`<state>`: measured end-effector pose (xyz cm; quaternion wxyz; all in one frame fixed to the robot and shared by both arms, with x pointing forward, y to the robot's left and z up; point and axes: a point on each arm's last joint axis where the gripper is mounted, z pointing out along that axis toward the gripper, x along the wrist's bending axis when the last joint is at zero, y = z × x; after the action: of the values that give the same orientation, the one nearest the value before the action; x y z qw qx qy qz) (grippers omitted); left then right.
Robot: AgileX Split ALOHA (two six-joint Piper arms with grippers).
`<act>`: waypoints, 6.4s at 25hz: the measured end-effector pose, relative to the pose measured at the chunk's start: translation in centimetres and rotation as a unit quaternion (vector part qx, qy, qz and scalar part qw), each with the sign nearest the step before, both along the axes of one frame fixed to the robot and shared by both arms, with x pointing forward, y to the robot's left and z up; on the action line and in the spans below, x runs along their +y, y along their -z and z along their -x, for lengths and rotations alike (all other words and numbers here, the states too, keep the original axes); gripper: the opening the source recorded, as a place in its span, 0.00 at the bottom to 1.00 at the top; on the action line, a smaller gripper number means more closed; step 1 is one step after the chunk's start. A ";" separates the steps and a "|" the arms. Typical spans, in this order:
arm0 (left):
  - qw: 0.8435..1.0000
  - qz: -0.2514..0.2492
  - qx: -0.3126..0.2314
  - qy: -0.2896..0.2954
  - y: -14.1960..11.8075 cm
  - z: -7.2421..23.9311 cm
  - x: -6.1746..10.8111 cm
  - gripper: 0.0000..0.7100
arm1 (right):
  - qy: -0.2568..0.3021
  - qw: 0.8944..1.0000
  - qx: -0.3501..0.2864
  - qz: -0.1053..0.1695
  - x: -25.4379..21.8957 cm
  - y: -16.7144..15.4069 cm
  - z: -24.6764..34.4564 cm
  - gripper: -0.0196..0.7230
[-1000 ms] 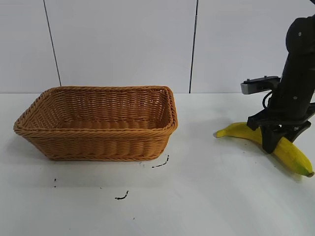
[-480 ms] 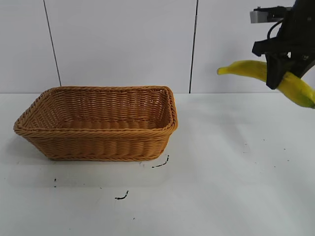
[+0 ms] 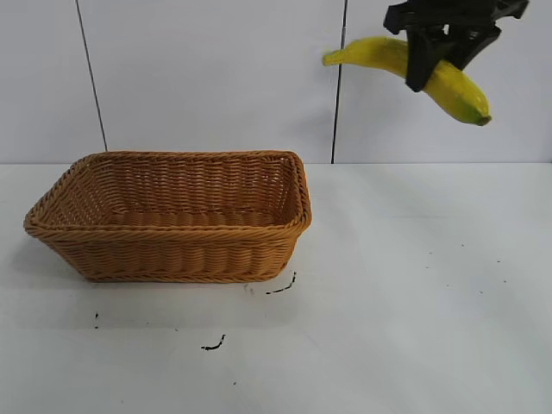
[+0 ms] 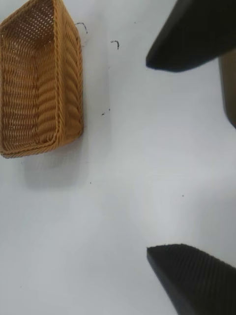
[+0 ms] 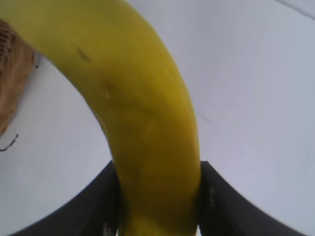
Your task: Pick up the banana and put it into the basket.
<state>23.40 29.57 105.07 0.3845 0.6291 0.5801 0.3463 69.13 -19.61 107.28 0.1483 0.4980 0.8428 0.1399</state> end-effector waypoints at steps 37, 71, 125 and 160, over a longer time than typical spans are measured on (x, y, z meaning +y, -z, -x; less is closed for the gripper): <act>1.000 0.000 0.000 0.000 0.0 0.0 0.0 0.97 | -0.357 0.923 -0.128 0.070 22.5 14.4 0.4 0.43; 1.000 0.000 0.000 0.000 0.0 0.0 0.0 0.97 | -0.002 0.998 -0.051 -0.025 9.7 1.9 -1.7 0.96; 1.000 0.000 0.000 0.000 0.0 0.0 0.0 0.97 | 0.240 0.967 0.015 -0.084 -10.2 3.1 33.8 0.96; 1.000 0.000 0.000 0.000 0.0 0.0 0.0 0.97 | 0.155 0.917 -0.329 -0.164 -9.6 1.8 45.6 0.96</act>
<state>23.40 29.57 105.07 0.3845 0.6291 0.5801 0.3463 23.49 -29.24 105.47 0.3537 0.5656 0.6239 0.4071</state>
